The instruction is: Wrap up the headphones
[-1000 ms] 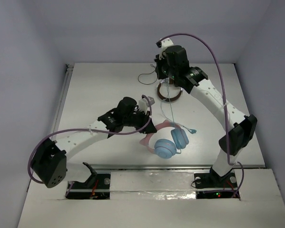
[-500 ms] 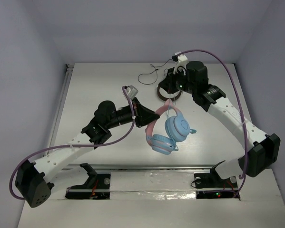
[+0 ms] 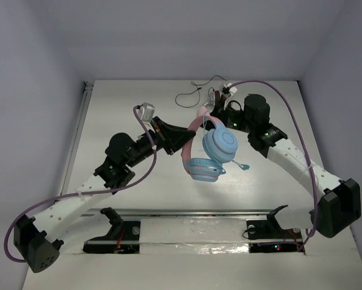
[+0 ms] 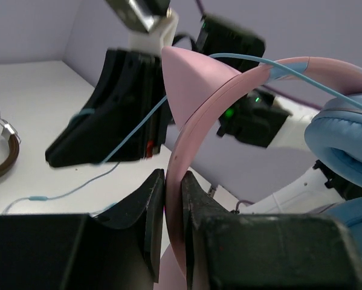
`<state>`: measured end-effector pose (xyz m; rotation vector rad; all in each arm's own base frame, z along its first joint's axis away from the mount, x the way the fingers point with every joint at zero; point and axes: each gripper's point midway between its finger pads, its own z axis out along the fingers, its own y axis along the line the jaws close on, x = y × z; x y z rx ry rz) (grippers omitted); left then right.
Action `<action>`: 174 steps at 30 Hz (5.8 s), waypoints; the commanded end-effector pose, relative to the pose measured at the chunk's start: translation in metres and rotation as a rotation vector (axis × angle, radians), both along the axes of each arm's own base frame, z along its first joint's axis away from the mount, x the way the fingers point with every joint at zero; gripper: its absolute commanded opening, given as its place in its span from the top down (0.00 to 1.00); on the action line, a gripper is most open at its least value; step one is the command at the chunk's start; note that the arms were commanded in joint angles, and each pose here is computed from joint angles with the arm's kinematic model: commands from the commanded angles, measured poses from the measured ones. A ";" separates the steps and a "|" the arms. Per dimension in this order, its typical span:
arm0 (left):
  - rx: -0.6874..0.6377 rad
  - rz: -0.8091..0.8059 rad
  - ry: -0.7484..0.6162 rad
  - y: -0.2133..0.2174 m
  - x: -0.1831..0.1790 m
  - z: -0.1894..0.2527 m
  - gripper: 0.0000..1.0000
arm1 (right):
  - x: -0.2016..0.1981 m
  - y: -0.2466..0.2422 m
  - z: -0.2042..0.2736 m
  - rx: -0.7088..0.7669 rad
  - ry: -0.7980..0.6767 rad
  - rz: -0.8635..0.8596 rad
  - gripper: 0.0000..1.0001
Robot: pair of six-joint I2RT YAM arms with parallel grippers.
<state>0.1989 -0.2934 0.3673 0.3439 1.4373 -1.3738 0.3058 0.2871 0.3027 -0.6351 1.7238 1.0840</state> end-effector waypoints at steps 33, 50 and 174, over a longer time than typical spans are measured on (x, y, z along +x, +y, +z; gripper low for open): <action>0.005 0.418 -0.094 0.058 0.043 0.139 1.00 | -0.085 0.003 -0.034 0.313 0.061 0.188 0.60; 0.019 0.389 -0.120 0.059 0.034 0.146 1.00 | -0.086 -0.004 -0.016 0.298 0.060 0.145 0.19; 0.719 0.497 0.351 0.083 0.008 -0.185 1.00 | -0.033 -0.038 -0.016 -0.695 -0.198 -0.686 1.00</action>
